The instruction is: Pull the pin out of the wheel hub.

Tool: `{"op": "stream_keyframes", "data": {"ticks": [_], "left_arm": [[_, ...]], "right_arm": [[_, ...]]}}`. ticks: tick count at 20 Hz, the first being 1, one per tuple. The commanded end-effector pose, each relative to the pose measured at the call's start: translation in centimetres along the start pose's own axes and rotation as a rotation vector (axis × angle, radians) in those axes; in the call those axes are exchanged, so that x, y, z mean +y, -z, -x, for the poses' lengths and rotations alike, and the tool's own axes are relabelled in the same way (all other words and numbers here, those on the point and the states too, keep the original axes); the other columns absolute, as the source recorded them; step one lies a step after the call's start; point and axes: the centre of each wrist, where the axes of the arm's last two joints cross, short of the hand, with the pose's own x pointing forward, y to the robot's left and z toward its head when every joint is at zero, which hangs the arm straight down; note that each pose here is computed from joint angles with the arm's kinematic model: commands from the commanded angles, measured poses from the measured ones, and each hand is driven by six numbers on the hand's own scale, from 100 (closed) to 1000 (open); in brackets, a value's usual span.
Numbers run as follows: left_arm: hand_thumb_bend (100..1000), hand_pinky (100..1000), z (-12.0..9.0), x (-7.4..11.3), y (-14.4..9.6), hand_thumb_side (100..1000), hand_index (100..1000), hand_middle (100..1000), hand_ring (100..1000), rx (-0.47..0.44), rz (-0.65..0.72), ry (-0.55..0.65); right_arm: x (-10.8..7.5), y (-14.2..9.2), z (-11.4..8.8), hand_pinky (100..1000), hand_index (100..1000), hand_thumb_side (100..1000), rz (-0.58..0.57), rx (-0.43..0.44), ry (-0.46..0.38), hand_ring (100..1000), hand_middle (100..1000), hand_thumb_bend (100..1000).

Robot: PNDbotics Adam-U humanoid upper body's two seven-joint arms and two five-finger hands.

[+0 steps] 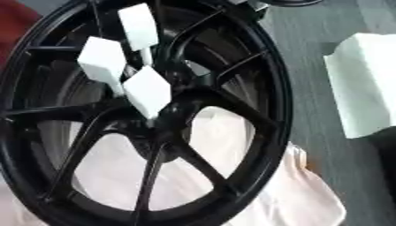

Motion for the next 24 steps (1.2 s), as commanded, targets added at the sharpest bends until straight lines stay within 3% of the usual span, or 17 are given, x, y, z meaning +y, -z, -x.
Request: {"op": "stream_keyframes", "data": {"ticks": [1, 4, 7, 11, 13, 15, 18, 24], "left_arm": [[180, 884, -0.9, 0.8, 0.5, 970, 913, 702, 755, -0.034, -0.014, 0.034], [179, 884, -0.8, 0.9, 0.4, 969, 913, 702, 755, -0.033, -0.022, 0.032], [179, 884, -0.7, 0.9, 0.4, 968, 913, 702, 755, -0.030, -0.025, 0.027], [180, 884, -0.6, 0.8, 0.3, 970, 914, 702, 755, -0.026, -0.028, 0.022], [181, 884, -0.5, 0.8, 0.2, 970, 914, 702, 756, -0.022, -0.030, 0.018], [180, 884, -0.5, 0.8, 0.2, 969, 914, 702, 756, -0.021, -0.031, 0.017], [179, 884, -0.5, 0.8, 0.2, 968, 914, 702, 756, -0.021, -0.029, 0.016], [179, 884, -0.4, 0.8, 0.1, 967, 914, 707, 756, -0.022, -0.030, 0.016]], "right_arm": [[-1.3, -1.6, 1.8, 728, 293, 100, 0.134, 0.046, -0.055, 611, 250, 100], [-0.1, -4.5, 4.1, 734, 322, 100, 0.182, 0.139, -0.089, 621, 272, 100], [1.4, -7.2, 5.6, 761, 443, 100, 0.184, 0.234, -0.144, 667, 379, 100], [3.4, -10.3, 6.7, 805, 637, 100, 0.130, 0.379, -0.240, 766, 573, 100], [4.4, -11.4, 6.9, 840, 738, 100, 0.092, 0.427, -0.251, 836, 709, 125], [5.0, -12.1, 6.9, 866, 800, 100, 0.049, 0.453, -0.250, 889, 787, 119], [5.2, -12.6, 6.8, 878, 829, 100, 0.024, 0.463, -0.243, 916, 821, 100], [5.1, -12.7, 6.6, 872, 818, 100, 0.055, 0.431, -0.208, 903, 807, 100]]}}
